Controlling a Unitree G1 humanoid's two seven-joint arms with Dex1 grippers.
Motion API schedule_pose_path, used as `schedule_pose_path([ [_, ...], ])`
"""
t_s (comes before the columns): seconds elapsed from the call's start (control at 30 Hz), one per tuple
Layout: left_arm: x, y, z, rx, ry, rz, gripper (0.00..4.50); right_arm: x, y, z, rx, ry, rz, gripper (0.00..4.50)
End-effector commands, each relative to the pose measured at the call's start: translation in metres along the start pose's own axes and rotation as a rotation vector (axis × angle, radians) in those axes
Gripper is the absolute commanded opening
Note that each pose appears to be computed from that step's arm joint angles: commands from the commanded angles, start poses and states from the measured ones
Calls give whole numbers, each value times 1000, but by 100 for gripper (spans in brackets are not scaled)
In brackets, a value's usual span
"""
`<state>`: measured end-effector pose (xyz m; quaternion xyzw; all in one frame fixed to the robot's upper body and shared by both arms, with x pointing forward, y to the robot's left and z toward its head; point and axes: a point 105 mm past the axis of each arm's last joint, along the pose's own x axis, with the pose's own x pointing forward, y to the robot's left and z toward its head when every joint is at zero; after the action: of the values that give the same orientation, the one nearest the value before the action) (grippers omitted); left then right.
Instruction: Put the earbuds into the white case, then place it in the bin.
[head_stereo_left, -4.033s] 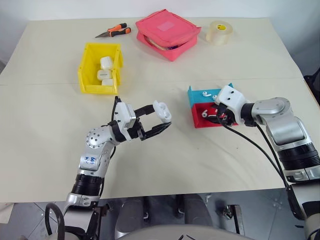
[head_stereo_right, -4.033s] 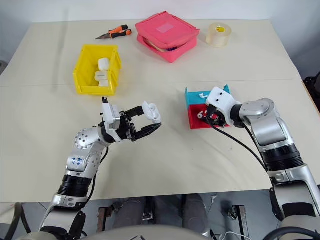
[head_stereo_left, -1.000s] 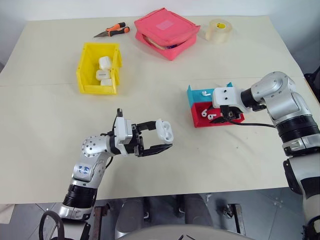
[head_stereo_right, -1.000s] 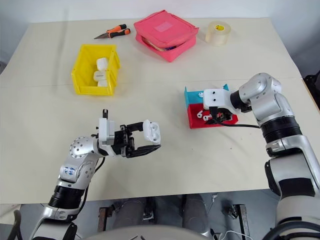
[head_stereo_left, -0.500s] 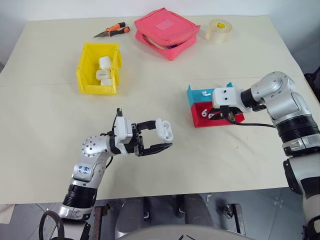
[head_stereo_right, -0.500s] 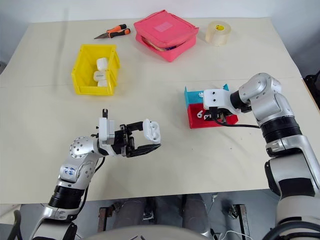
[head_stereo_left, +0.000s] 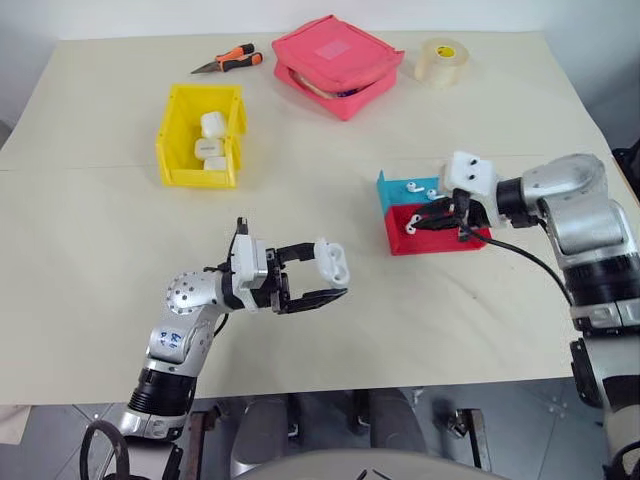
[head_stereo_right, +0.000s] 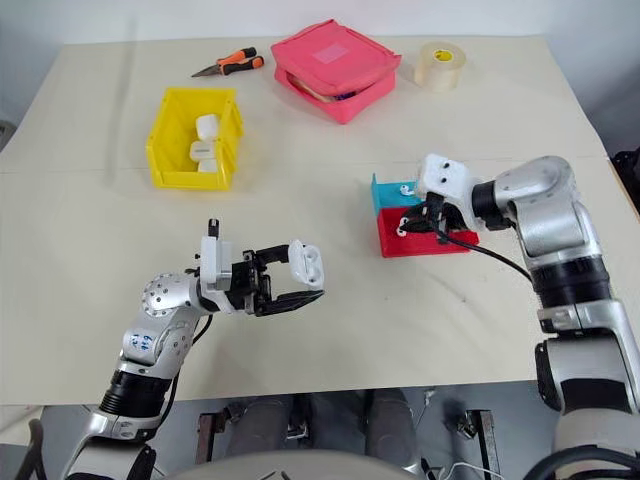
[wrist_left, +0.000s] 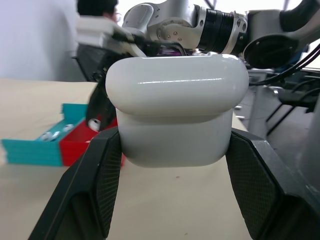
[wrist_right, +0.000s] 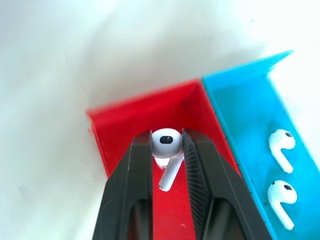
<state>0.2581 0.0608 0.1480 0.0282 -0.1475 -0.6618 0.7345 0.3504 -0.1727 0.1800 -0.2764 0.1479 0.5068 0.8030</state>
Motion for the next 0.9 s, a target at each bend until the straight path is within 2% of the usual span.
schedule_pose_path([
  [0.03,8,-1,5,23,-31,-46,276,-21,11,22,31,-149,-57,49],
  [0.17,17,3,3,18,-57,-73,276,-37,36,39,105,-379,-69,49],
  [0.37,22,9,3,3,-86,-106,276,-48,81,57,156,-554,39,49],
  [0.5,26,14,4,11,-101,-128,276,-41,97,72,175,-658,89,49],
  [0.9,31,15,6,44,-105,-190,276,-15,103,87,133,-775,135,49],
])
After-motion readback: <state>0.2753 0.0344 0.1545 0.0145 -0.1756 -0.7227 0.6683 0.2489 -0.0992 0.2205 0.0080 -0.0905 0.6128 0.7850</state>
